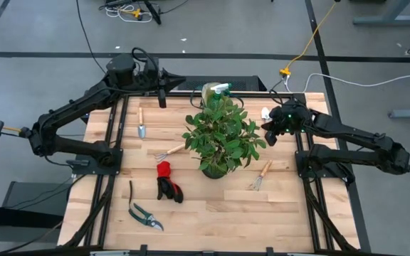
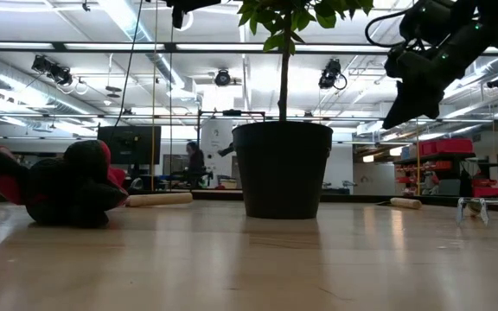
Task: Pick & Place Garden tools in Gardening bag
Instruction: Put the brown trowel into the gardening bag
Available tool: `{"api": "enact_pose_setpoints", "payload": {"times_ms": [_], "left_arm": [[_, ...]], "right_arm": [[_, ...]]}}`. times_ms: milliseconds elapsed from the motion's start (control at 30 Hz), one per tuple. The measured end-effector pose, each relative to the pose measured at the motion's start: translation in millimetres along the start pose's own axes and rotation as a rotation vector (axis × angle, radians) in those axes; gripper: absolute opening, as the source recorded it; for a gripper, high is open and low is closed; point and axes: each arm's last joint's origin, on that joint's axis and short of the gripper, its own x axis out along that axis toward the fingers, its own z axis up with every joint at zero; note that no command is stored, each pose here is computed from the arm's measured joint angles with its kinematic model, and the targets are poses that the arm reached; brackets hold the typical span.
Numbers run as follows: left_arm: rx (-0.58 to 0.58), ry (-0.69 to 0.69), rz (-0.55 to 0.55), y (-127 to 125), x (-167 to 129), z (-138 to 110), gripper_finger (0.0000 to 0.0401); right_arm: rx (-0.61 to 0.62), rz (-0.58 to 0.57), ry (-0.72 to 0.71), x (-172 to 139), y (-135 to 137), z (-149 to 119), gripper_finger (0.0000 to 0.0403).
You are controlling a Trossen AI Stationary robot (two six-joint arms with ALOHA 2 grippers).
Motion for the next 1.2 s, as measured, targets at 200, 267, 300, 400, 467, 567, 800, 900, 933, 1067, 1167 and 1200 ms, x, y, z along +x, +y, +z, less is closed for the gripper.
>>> {"api": "enact_pose_setpoints", "payload": {"times_ms": [200,267,300,400,467,567,800,900,933,1067,1167,1200], "left_arm": [[0.001,-0.004,-0.001,0,0,0,0.0007],[0.002,-0.004,-0.006,-2,0,0,0.0009],[0.002,-0.004,-0.007,-2,1,0,0.0009],[0.01,-0.02,-0.012,-6,-3,3,0.0005],[0.014,-0.032,-0.021,-10,-7,6,0.0005],[0.02,-0.054,-0.013,-12,-15,11,0.0009],[0.036,-0.11,0.013,-18,-34,22,0.0005],[0.037,-0.115,0.017,-19,-38,24,0.001],[0.038,-0.116,0.018,-19,-38,24,0.001],[0.035,-0.111,0.018,-19,-37,23,0.0006],[0.035,-0.11,0.018,-19,-37,23,0.0004],[0.035,-0.109,0.018,-19,-37,23,0.0005]], "right_arm": [[0.003,0.0,-0.003,0,0,0,0.0013],[0.009,0.001,-0.004,0,0,0,0.002],[0.011,0.001,-0.004,0,0,0,0.0024],[0.012,-0.007,-0.005,0,0,0,0.0041],[0.021,-0.027,-0.009,0,-1,0,0.0055],[0.046,-0.064,-0.02,-1,-2,2,0.0079],[0.049,-0.12,-0.083,-11,0,15,0.014],[0.053,-0.129,-0.107,-15,1,23,0.0165],[0.055,-0.137,-0.111,-16,1,25,0.0173],[0.081,-0.175,-0.098,-18,1,34,0.02],[0.102,-0.181,-0.072,-16,2,39,0.0212],[0.108,-0.183,-0.064,-14,2,41,0.0214]]}}
